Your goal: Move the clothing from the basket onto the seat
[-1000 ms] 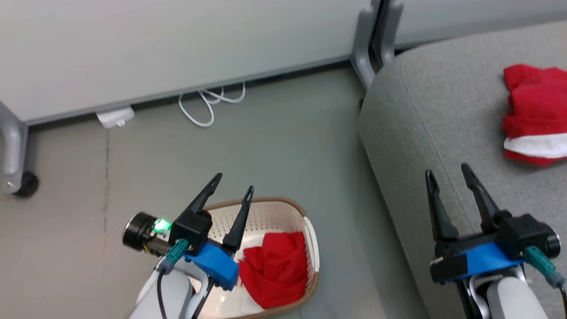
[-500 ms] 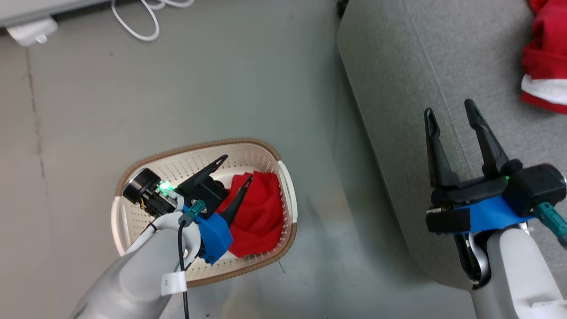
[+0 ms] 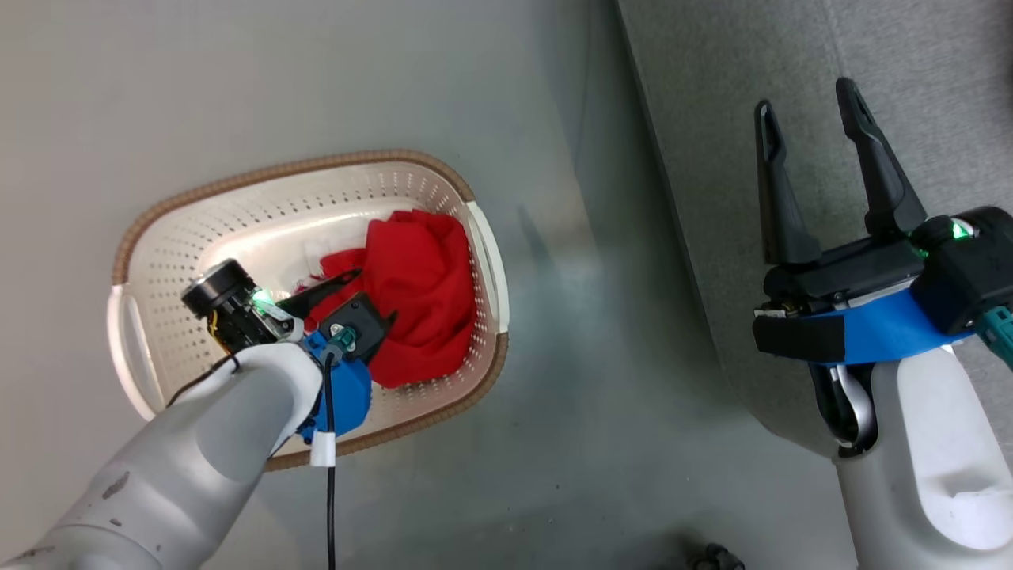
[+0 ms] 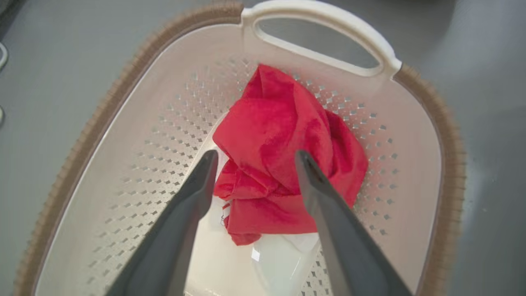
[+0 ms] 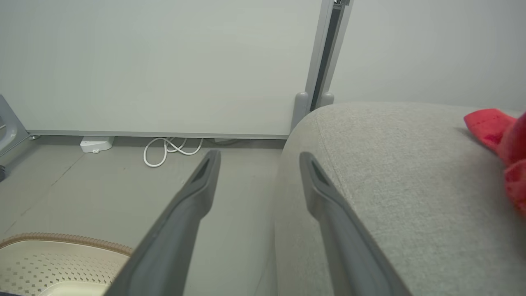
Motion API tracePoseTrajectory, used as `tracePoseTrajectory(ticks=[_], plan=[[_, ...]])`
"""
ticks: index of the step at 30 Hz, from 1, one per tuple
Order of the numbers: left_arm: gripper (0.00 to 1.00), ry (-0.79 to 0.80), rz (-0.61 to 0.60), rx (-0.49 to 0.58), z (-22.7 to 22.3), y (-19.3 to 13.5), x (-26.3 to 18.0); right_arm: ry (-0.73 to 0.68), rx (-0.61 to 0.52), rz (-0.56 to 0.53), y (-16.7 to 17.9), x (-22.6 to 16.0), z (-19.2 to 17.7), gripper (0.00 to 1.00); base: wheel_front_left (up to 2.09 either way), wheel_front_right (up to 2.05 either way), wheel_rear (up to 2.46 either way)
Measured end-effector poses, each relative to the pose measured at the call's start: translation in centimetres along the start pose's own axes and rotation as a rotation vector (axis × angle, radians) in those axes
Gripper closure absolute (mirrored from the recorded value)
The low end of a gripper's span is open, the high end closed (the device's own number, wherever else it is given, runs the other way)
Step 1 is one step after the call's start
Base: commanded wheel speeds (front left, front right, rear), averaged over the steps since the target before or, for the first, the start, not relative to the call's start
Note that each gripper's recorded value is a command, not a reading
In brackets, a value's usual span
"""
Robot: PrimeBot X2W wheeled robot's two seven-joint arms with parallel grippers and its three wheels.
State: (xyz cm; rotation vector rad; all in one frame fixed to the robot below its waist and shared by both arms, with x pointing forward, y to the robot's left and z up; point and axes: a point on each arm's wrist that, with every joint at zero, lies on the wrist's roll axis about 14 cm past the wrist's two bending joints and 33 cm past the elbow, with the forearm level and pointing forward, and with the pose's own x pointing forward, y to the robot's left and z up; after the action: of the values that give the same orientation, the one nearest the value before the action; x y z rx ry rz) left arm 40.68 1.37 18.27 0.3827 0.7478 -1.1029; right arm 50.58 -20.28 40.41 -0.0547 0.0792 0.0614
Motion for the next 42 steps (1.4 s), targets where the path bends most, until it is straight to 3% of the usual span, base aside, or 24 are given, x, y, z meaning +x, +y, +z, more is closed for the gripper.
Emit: tracePoseTrajectory(ticks=[12, 24, 36, 37, 38, 40, 42], plan=[[0.00, 0.247, -0.073, -0.012, -7.8, -0.3, 2.8, 0.065, -0.019, 0.021, 0.3, 1.8, -4.5, 0.00, 0.00, 0.00, 0.00], [0.00, 0.352, -0.040, -0.060, -12.0, 2.4, 5.1, 0.110, -0.029, 0.050, 1.1, 2.3, -7.9, 0.00, 0.00, 0.00, 0.00], [0.00, 0.400, -0.047, -0.118, -14.2, 2.4, 7.1, 0.139, -0.048, 0.050, 0.9, 2.0, -9.7, 0.00, 0.00, 0.00, 0.00], [0.04, 0.406, -0.048, -0.118, -14.3, 2.3, 7.1, 0.141, -0.048, 0.050, 0.9, 2.0, -9.8, 0.00, 0.00, 0.00, 0.00], [0.50, 0.413, -0.050, -0.118, -14.5, 2.3, 7.1, 0.141, -0.048, 0.049, 0.9, 2.0, -9.9, 0.00, 0.00, 0.00, 0.00], [1.00, 0.419, -0.052, -0.115, -14.5, 2.2, 7.1, 0.140, -0.049, 0.049, 0.9, 2.0, -9.8, 0.00, 0.00, 0.00, 0.00], [1.00, 0.420, -0.055, -0.115, -14.4, 2.1, 7.2, 0.139, -0.048, 0.048, 0.9, 2.0, -9.8, 0.00, 0.00, 0.00, 0.00]])
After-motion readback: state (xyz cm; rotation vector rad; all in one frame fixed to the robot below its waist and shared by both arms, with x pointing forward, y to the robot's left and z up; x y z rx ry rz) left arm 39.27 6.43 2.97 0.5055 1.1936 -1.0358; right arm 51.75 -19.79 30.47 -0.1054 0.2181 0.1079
